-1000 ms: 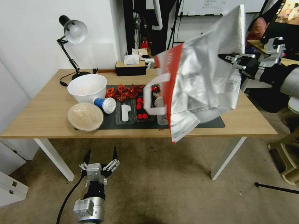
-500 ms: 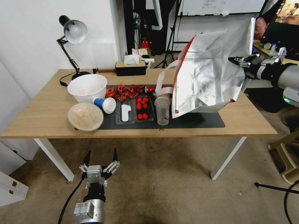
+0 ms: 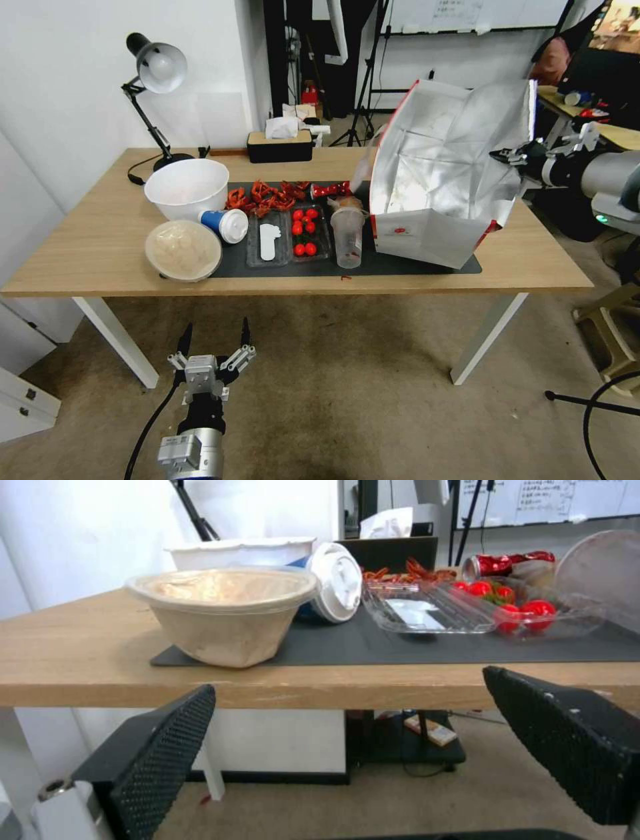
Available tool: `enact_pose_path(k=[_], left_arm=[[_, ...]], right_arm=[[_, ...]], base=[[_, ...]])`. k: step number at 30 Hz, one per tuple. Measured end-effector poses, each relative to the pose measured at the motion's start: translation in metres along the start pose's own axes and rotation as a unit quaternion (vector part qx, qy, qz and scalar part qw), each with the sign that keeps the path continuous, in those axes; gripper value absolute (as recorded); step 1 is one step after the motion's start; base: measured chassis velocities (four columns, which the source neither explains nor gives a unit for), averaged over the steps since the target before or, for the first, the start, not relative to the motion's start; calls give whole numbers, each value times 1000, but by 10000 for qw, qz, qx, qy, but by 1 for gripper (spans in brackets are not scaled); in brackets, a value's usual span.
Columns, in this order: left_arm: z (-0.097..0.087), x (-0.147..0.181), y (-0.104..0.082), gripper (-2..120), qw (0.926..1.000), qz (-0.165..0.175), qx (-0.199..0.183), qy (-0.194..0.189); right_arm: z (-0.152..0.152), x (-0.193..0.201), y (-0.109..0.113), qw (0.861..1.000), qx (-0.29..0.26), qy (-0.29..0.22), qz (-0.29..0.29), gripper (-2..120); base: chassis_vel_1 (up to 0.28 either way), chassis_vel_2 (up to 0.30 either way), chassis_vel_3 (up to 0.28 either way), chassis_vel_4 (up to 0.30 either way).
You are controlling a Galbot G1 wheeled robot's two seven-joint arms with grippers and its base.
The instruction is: Pick up the food delivery bag from the floor and place it on the table.
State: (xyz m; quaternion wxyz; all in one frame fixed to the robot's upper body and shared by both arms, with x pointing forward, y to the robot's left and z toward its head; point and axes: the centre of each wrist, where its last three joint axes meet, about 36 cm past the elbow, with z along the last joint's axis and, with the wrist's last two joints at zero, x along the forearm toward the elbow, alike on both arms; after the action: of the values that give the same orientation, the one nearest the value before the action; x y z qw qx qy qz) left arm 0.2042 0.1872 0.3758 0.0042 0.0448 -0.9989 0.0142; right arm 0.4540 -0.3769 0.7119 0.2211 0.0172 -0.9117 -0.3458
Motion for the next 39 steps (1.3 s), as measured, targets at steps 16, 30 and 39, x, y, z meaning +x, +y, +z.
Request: enact_pose_path(k=[16,30,39], left_arm=[[2,-2,0,100,10000,-13,11,-13],[3,-3,0,100,10000,-23,16,17],[3,-3,0,100,10000,-33,25,27]], right_arm=[[-5,-7,-2,9995,168,63,261,0],[-9,-18,-8,9986,295,135,424,6],[-8,-26,-9,9983,395,116,411,39]], base=[[0,0,0,0],[0,0,0,0],[0,0,0,0]])
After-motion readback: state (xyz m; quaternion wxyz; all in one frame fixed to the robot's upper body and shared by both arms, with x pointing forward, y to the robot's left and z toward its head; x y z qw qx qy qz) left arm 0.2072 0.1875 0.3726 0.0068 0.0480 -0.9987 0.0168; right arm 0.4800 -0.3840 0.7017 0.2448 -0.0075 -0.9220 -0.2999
